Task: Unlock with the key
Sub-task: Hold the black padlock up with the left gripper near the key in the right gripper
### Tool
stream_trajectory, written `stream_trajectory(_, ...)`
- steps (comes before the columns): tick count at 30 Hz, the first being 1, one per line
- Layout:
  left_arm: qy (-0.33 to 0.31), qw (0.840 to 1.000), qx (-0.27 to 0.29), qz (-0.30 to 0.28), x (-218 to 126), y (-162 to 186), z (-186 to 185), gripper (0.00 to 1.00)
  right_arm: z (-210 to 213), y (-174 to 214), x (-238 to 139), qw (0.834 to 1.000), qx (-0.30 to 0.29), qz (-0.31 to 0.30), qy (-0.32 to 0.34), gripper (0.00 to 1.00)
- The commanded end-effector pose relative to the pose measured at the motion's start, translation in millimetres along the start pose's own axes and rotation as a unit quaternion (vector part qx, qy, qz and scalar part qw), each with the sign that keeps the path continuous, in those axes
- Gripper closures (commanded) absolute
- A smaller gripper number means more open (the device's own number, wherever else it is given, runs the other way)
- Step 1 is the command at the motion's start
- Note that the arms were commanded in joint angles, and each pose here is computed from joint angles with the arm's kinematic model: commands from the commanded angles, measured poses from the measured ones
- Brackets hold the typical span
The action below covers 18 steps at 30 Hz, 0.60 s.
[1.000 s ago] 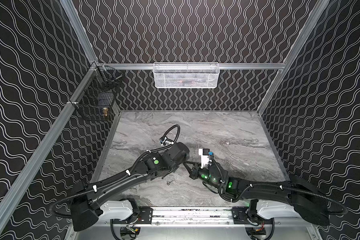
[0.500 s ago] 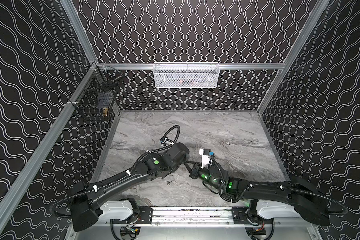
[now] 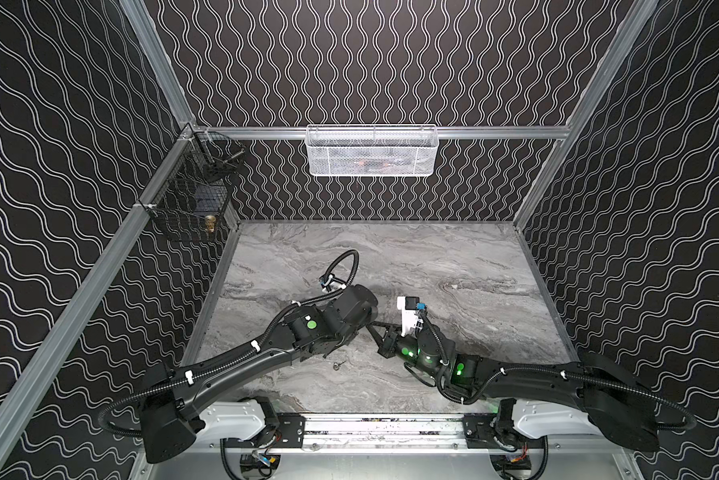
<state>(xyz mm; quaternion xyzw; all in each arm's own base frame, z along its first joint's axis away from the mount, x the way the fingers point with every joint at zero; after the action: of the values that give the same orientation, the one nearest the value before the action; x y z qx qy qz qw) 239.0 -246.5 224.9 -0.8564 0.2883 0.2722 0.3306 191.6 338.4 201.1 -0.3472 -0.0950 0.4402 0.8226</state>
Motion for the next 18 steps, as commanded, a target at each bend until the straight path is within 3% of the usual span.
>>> stream_trajectory(1, 0.011, 1.0, -0.008, -0.022, -4.4, -9.8, -5.1, 0.99, -2.3, -2.6, -1.7, 1.0, 0.003, -0.009, 0.005, 1.0)
stream_trajectory(13, 0.017, 1.0, -0.001, -0.018, -3.2, -8.1, -8.2, 0.99, 11.3, -9.5, 1.1, 1.0, -0.01, -0.008, -0.007, 1.0)
stream_trajectory(18, 0.018, 1.0, 0.002, -0.011, -3.2, -6.1, -9.2, 0.99, -1.7, -8.2, 0.1, 1.0, 0.009, -0.019, 0.004, 1.0)
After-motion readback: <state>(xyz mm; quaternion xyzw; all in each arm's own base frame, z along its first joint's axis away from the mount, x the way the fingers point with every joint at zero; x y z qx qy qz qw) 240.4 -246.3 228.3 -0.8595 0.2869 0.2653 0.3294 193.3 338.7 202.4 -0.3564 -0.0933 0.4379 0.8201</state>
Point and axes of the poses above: each gripper's point midway between its finger pads, its own x axis out along the fingers, its own z axis along the line the jaws close on, y = z × x, the point moved 1 cm from there along -x, back along the fingers, and after that the axes turned 2 degrees about -x, right-handed, at the moved point
